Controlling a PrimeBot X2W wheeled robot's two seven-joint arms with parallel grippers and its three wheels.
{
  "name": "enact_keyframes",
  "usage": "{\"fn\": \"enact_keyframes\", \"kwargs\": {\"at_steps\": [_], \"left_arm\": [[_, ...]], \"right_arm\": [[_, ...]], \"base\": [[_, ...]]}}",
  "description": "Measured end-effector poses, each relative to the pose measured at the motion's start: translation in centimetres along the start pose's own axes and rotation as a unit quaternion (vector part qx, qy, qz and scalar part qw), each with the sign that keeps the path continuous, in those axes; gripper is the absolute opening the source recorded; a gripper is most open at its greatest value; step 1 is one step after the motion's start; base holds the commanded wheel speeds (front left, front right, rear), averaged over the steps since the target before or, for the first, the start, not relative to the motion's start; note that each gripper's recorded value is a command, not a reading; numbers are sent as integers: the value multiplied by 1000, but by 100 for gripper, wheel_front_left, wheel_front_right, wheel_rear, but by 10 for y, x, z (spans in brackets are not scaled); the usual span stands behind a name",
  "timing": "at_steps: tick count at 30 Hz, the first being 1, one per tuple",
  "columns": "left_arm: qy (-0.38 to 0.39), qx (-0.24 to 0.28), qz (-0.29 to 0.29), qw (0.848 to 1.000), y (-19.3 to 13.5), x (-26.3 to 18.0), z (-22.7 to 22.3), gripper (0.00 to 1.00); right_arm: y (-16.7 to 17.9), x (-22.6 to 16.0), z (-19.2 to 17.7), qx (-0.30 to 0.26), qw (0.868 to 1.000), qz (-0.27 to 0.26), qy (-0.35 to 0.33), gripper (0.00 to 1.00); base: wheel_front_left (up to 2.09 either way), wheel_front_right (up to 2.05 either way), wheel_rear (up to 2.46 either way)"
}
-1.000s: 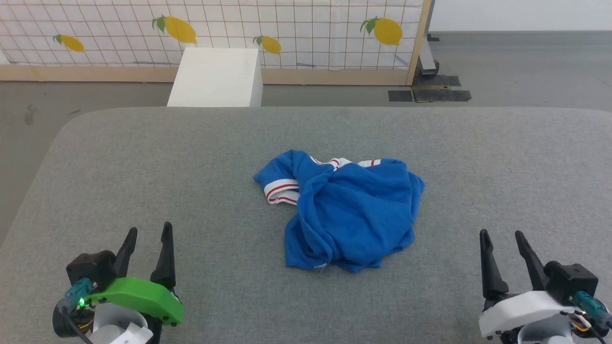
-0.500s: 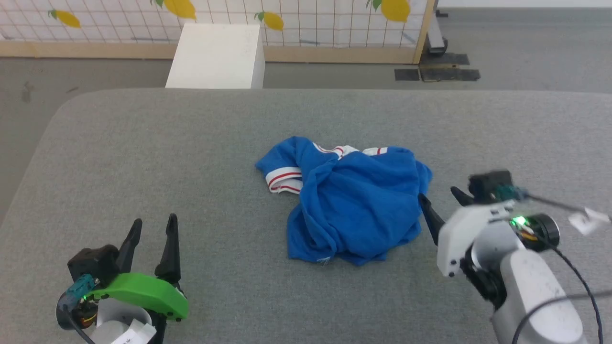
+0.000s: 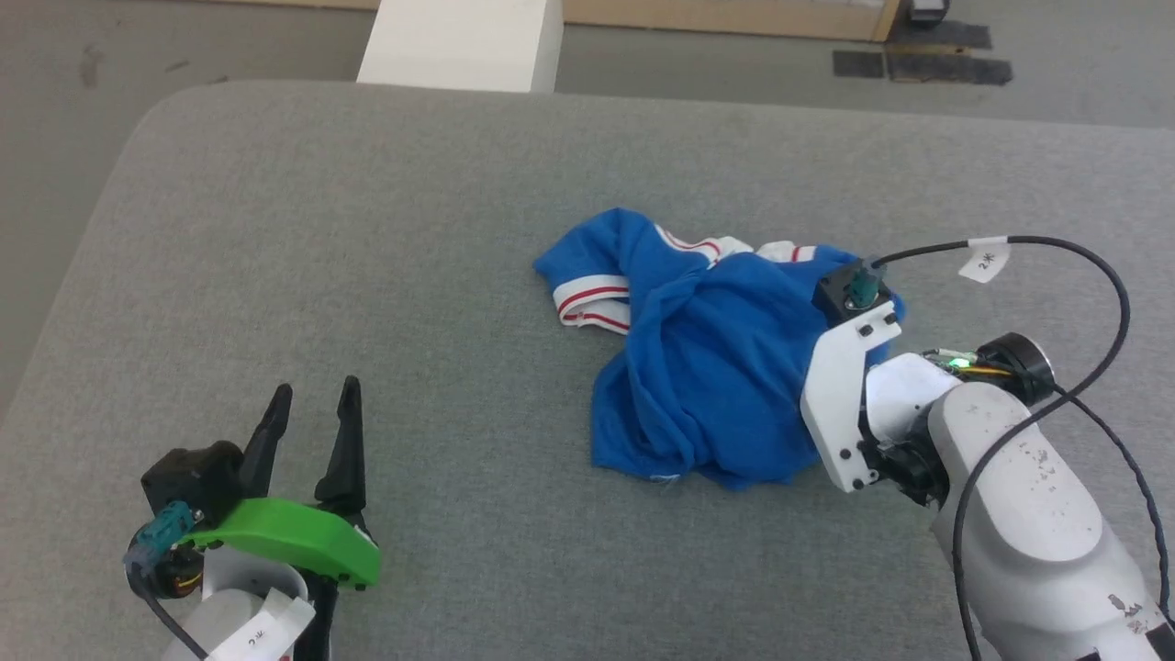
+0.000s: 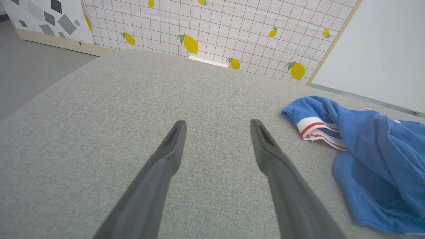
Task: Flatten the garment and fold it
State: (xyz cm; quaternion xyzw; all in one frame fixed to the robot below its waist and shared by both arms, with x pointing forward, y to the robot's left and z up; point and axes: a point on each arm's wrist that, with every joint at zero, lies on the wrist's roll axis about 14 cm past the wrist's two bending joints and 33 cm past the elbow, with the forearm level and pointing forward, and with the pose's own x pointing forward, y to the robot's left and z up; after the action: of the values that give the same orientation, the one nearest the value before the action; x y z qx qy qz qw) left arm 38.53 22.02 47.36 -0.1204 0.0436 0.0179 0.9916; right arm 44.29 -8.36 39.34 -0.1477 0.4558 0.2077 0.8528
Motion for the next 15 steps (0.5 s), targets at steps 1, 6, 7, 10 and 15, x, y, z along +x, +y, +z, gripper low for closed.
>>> {"fn": "enact_keyframes", "kwargs": {"at_steps": [1, 6, 7, 10, 15], "left_arm": [[2, 0, 4, 1000, 2, 0, -2, 100], [11, -2, 16, 1000, 9, 0, -8, 100], [12, -2, 17, 1000, 9, 0, -8, 100], [14, -3, 20, 1000, 11, 2, -10, 100], [13, -4, 16, 1000, 9, 3, -10, 100]], "right_arm": [[2, 3, -3, -5, 1000, 5, 12, 100], [10, 12, -6, -19, 998, 27, 45, 100], [10, 13, -7, -19, 998, 29, 50, 100], [14, 13, -6, -19, 998, 43, 50, 0], [11, 6, 5, -4, 999, 48, 11, 0]], "base": [[0, 0, 0], [0, 0, 0], [0, 0, 0], [0, 0, 0], [0, 0, 0]]}}
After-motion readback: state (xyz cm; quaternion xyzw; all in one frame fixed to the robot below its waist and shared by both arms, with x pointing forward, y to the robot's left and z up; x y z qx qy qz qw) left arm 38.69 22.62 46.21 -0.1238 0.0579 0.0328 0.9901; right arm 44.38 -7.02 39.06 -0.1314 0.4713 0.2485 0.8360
